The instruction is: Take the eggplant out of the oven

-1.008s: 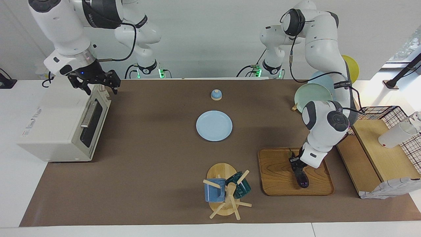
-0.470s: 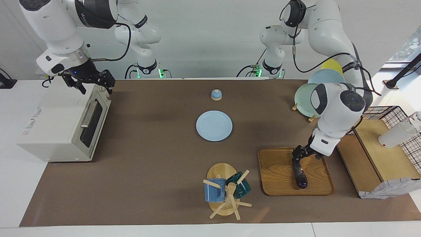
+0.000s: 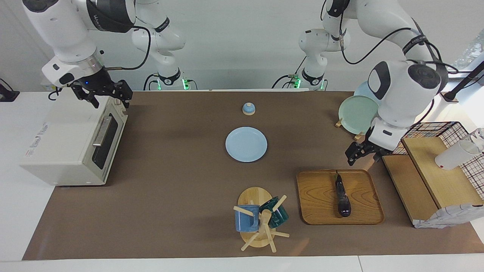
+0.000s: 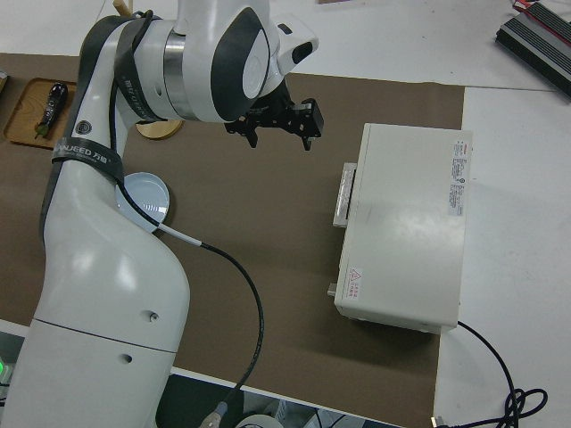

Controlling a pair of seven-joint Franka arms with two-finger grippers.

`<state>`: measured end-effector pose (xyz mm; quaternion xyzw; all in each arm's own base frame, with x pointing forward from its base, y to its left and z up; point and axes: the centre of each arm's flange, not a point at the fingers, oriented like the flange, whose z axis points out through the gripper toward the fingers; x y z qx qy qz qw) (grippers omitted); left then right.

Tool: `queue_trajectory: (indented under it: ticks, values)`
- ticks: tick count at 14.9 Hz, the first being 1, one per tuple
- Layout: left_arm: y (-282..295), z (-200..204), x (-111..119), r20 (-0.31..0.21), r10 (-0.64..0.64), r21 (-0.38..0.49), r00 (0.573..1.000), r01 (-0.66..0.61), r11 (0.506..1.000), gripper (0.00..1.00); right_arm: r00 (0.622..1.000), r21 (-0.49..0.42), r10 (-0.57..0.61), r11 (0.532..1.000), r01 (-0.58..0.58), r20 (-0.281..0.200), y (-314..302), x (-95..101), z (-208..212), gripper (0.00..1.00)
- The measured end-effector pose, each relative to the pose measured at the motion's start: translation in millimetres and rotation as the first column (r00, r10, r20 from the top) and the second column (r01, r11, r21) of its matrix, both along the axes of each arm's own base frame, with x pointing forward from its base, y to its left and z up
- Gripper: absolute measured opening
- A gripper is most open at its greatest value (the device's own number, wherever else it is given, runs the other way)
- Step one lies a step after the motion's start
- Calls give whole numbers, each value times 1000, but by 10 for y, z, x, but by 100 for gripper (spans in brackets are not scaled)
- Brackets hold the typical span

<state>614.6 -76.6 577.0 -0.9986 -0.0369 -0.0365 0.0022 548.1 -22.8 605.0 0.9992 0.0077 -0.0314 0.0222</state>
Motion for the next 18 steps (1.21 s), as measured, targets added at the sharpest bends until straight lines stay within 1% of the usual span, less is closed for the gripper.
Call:
queue_trajectory:
  ticks: [1, 3, 5, 7, 9, 11, 13, 15, 16, 18]
  values:
    - [23, 81, -125, -17, 3, 6, 1000, -3, 1000, 100, 1000, 0, 0, 1000, 0, 0, 1, 0, 1, 100]
    - [27, 89, -354, -52, 2, 17, 999, -1, 1000, 100, 1000, 0, 1, 1000, -1, 0, 6, 0, 2, 100]
    - [12, -33, -551, -88, -3, 27, 996, 5, 1000, 100, 1000, 0, 5, 1000, -5, 1, 25, 1, 3, 100]
    - [3, -153, -675, -117, -9, 34, 993, 13, 999, 100, 1000, 0, 7, 1000, -7, 1, 36, 2, 3, 100]
    - [-6, -200, -720, -129, -29, 34, 991, 34, 999, 100, 1000, 0, 7, 1000, -7, 1, 39, 2, 3, 100]
    - [-10, -195, -720, -129, -41, 33, 991, 46, 998, 100, 1000, 0, 8, 1000, -8, 1, 46, 2, 7, 100]
    - [-16, -100, -704, -111, -46, 31, 993, 49, 998, 100, 1000, 0, 9, 1000, -9, 4, 49, 4, 20, 100]
    - [-19, 74, -671, -80, -46, 27, 996, 48, 998, 100, 1000, 0, 10, 1000, -10, 6, 53, 4, 27, 100]
    - [-18, 137, -669, -76, -46, 26, 996, 48, 999, 100, 1000, 0, 10, 1000, -10, 6, 55, 5, 28, 100]
    - [-32, 179, -696, -97, -42, -8, 994, 41, 999, 100, 1000, 0, 10, 1000, -10, 6, 55, 5, 28, 100]
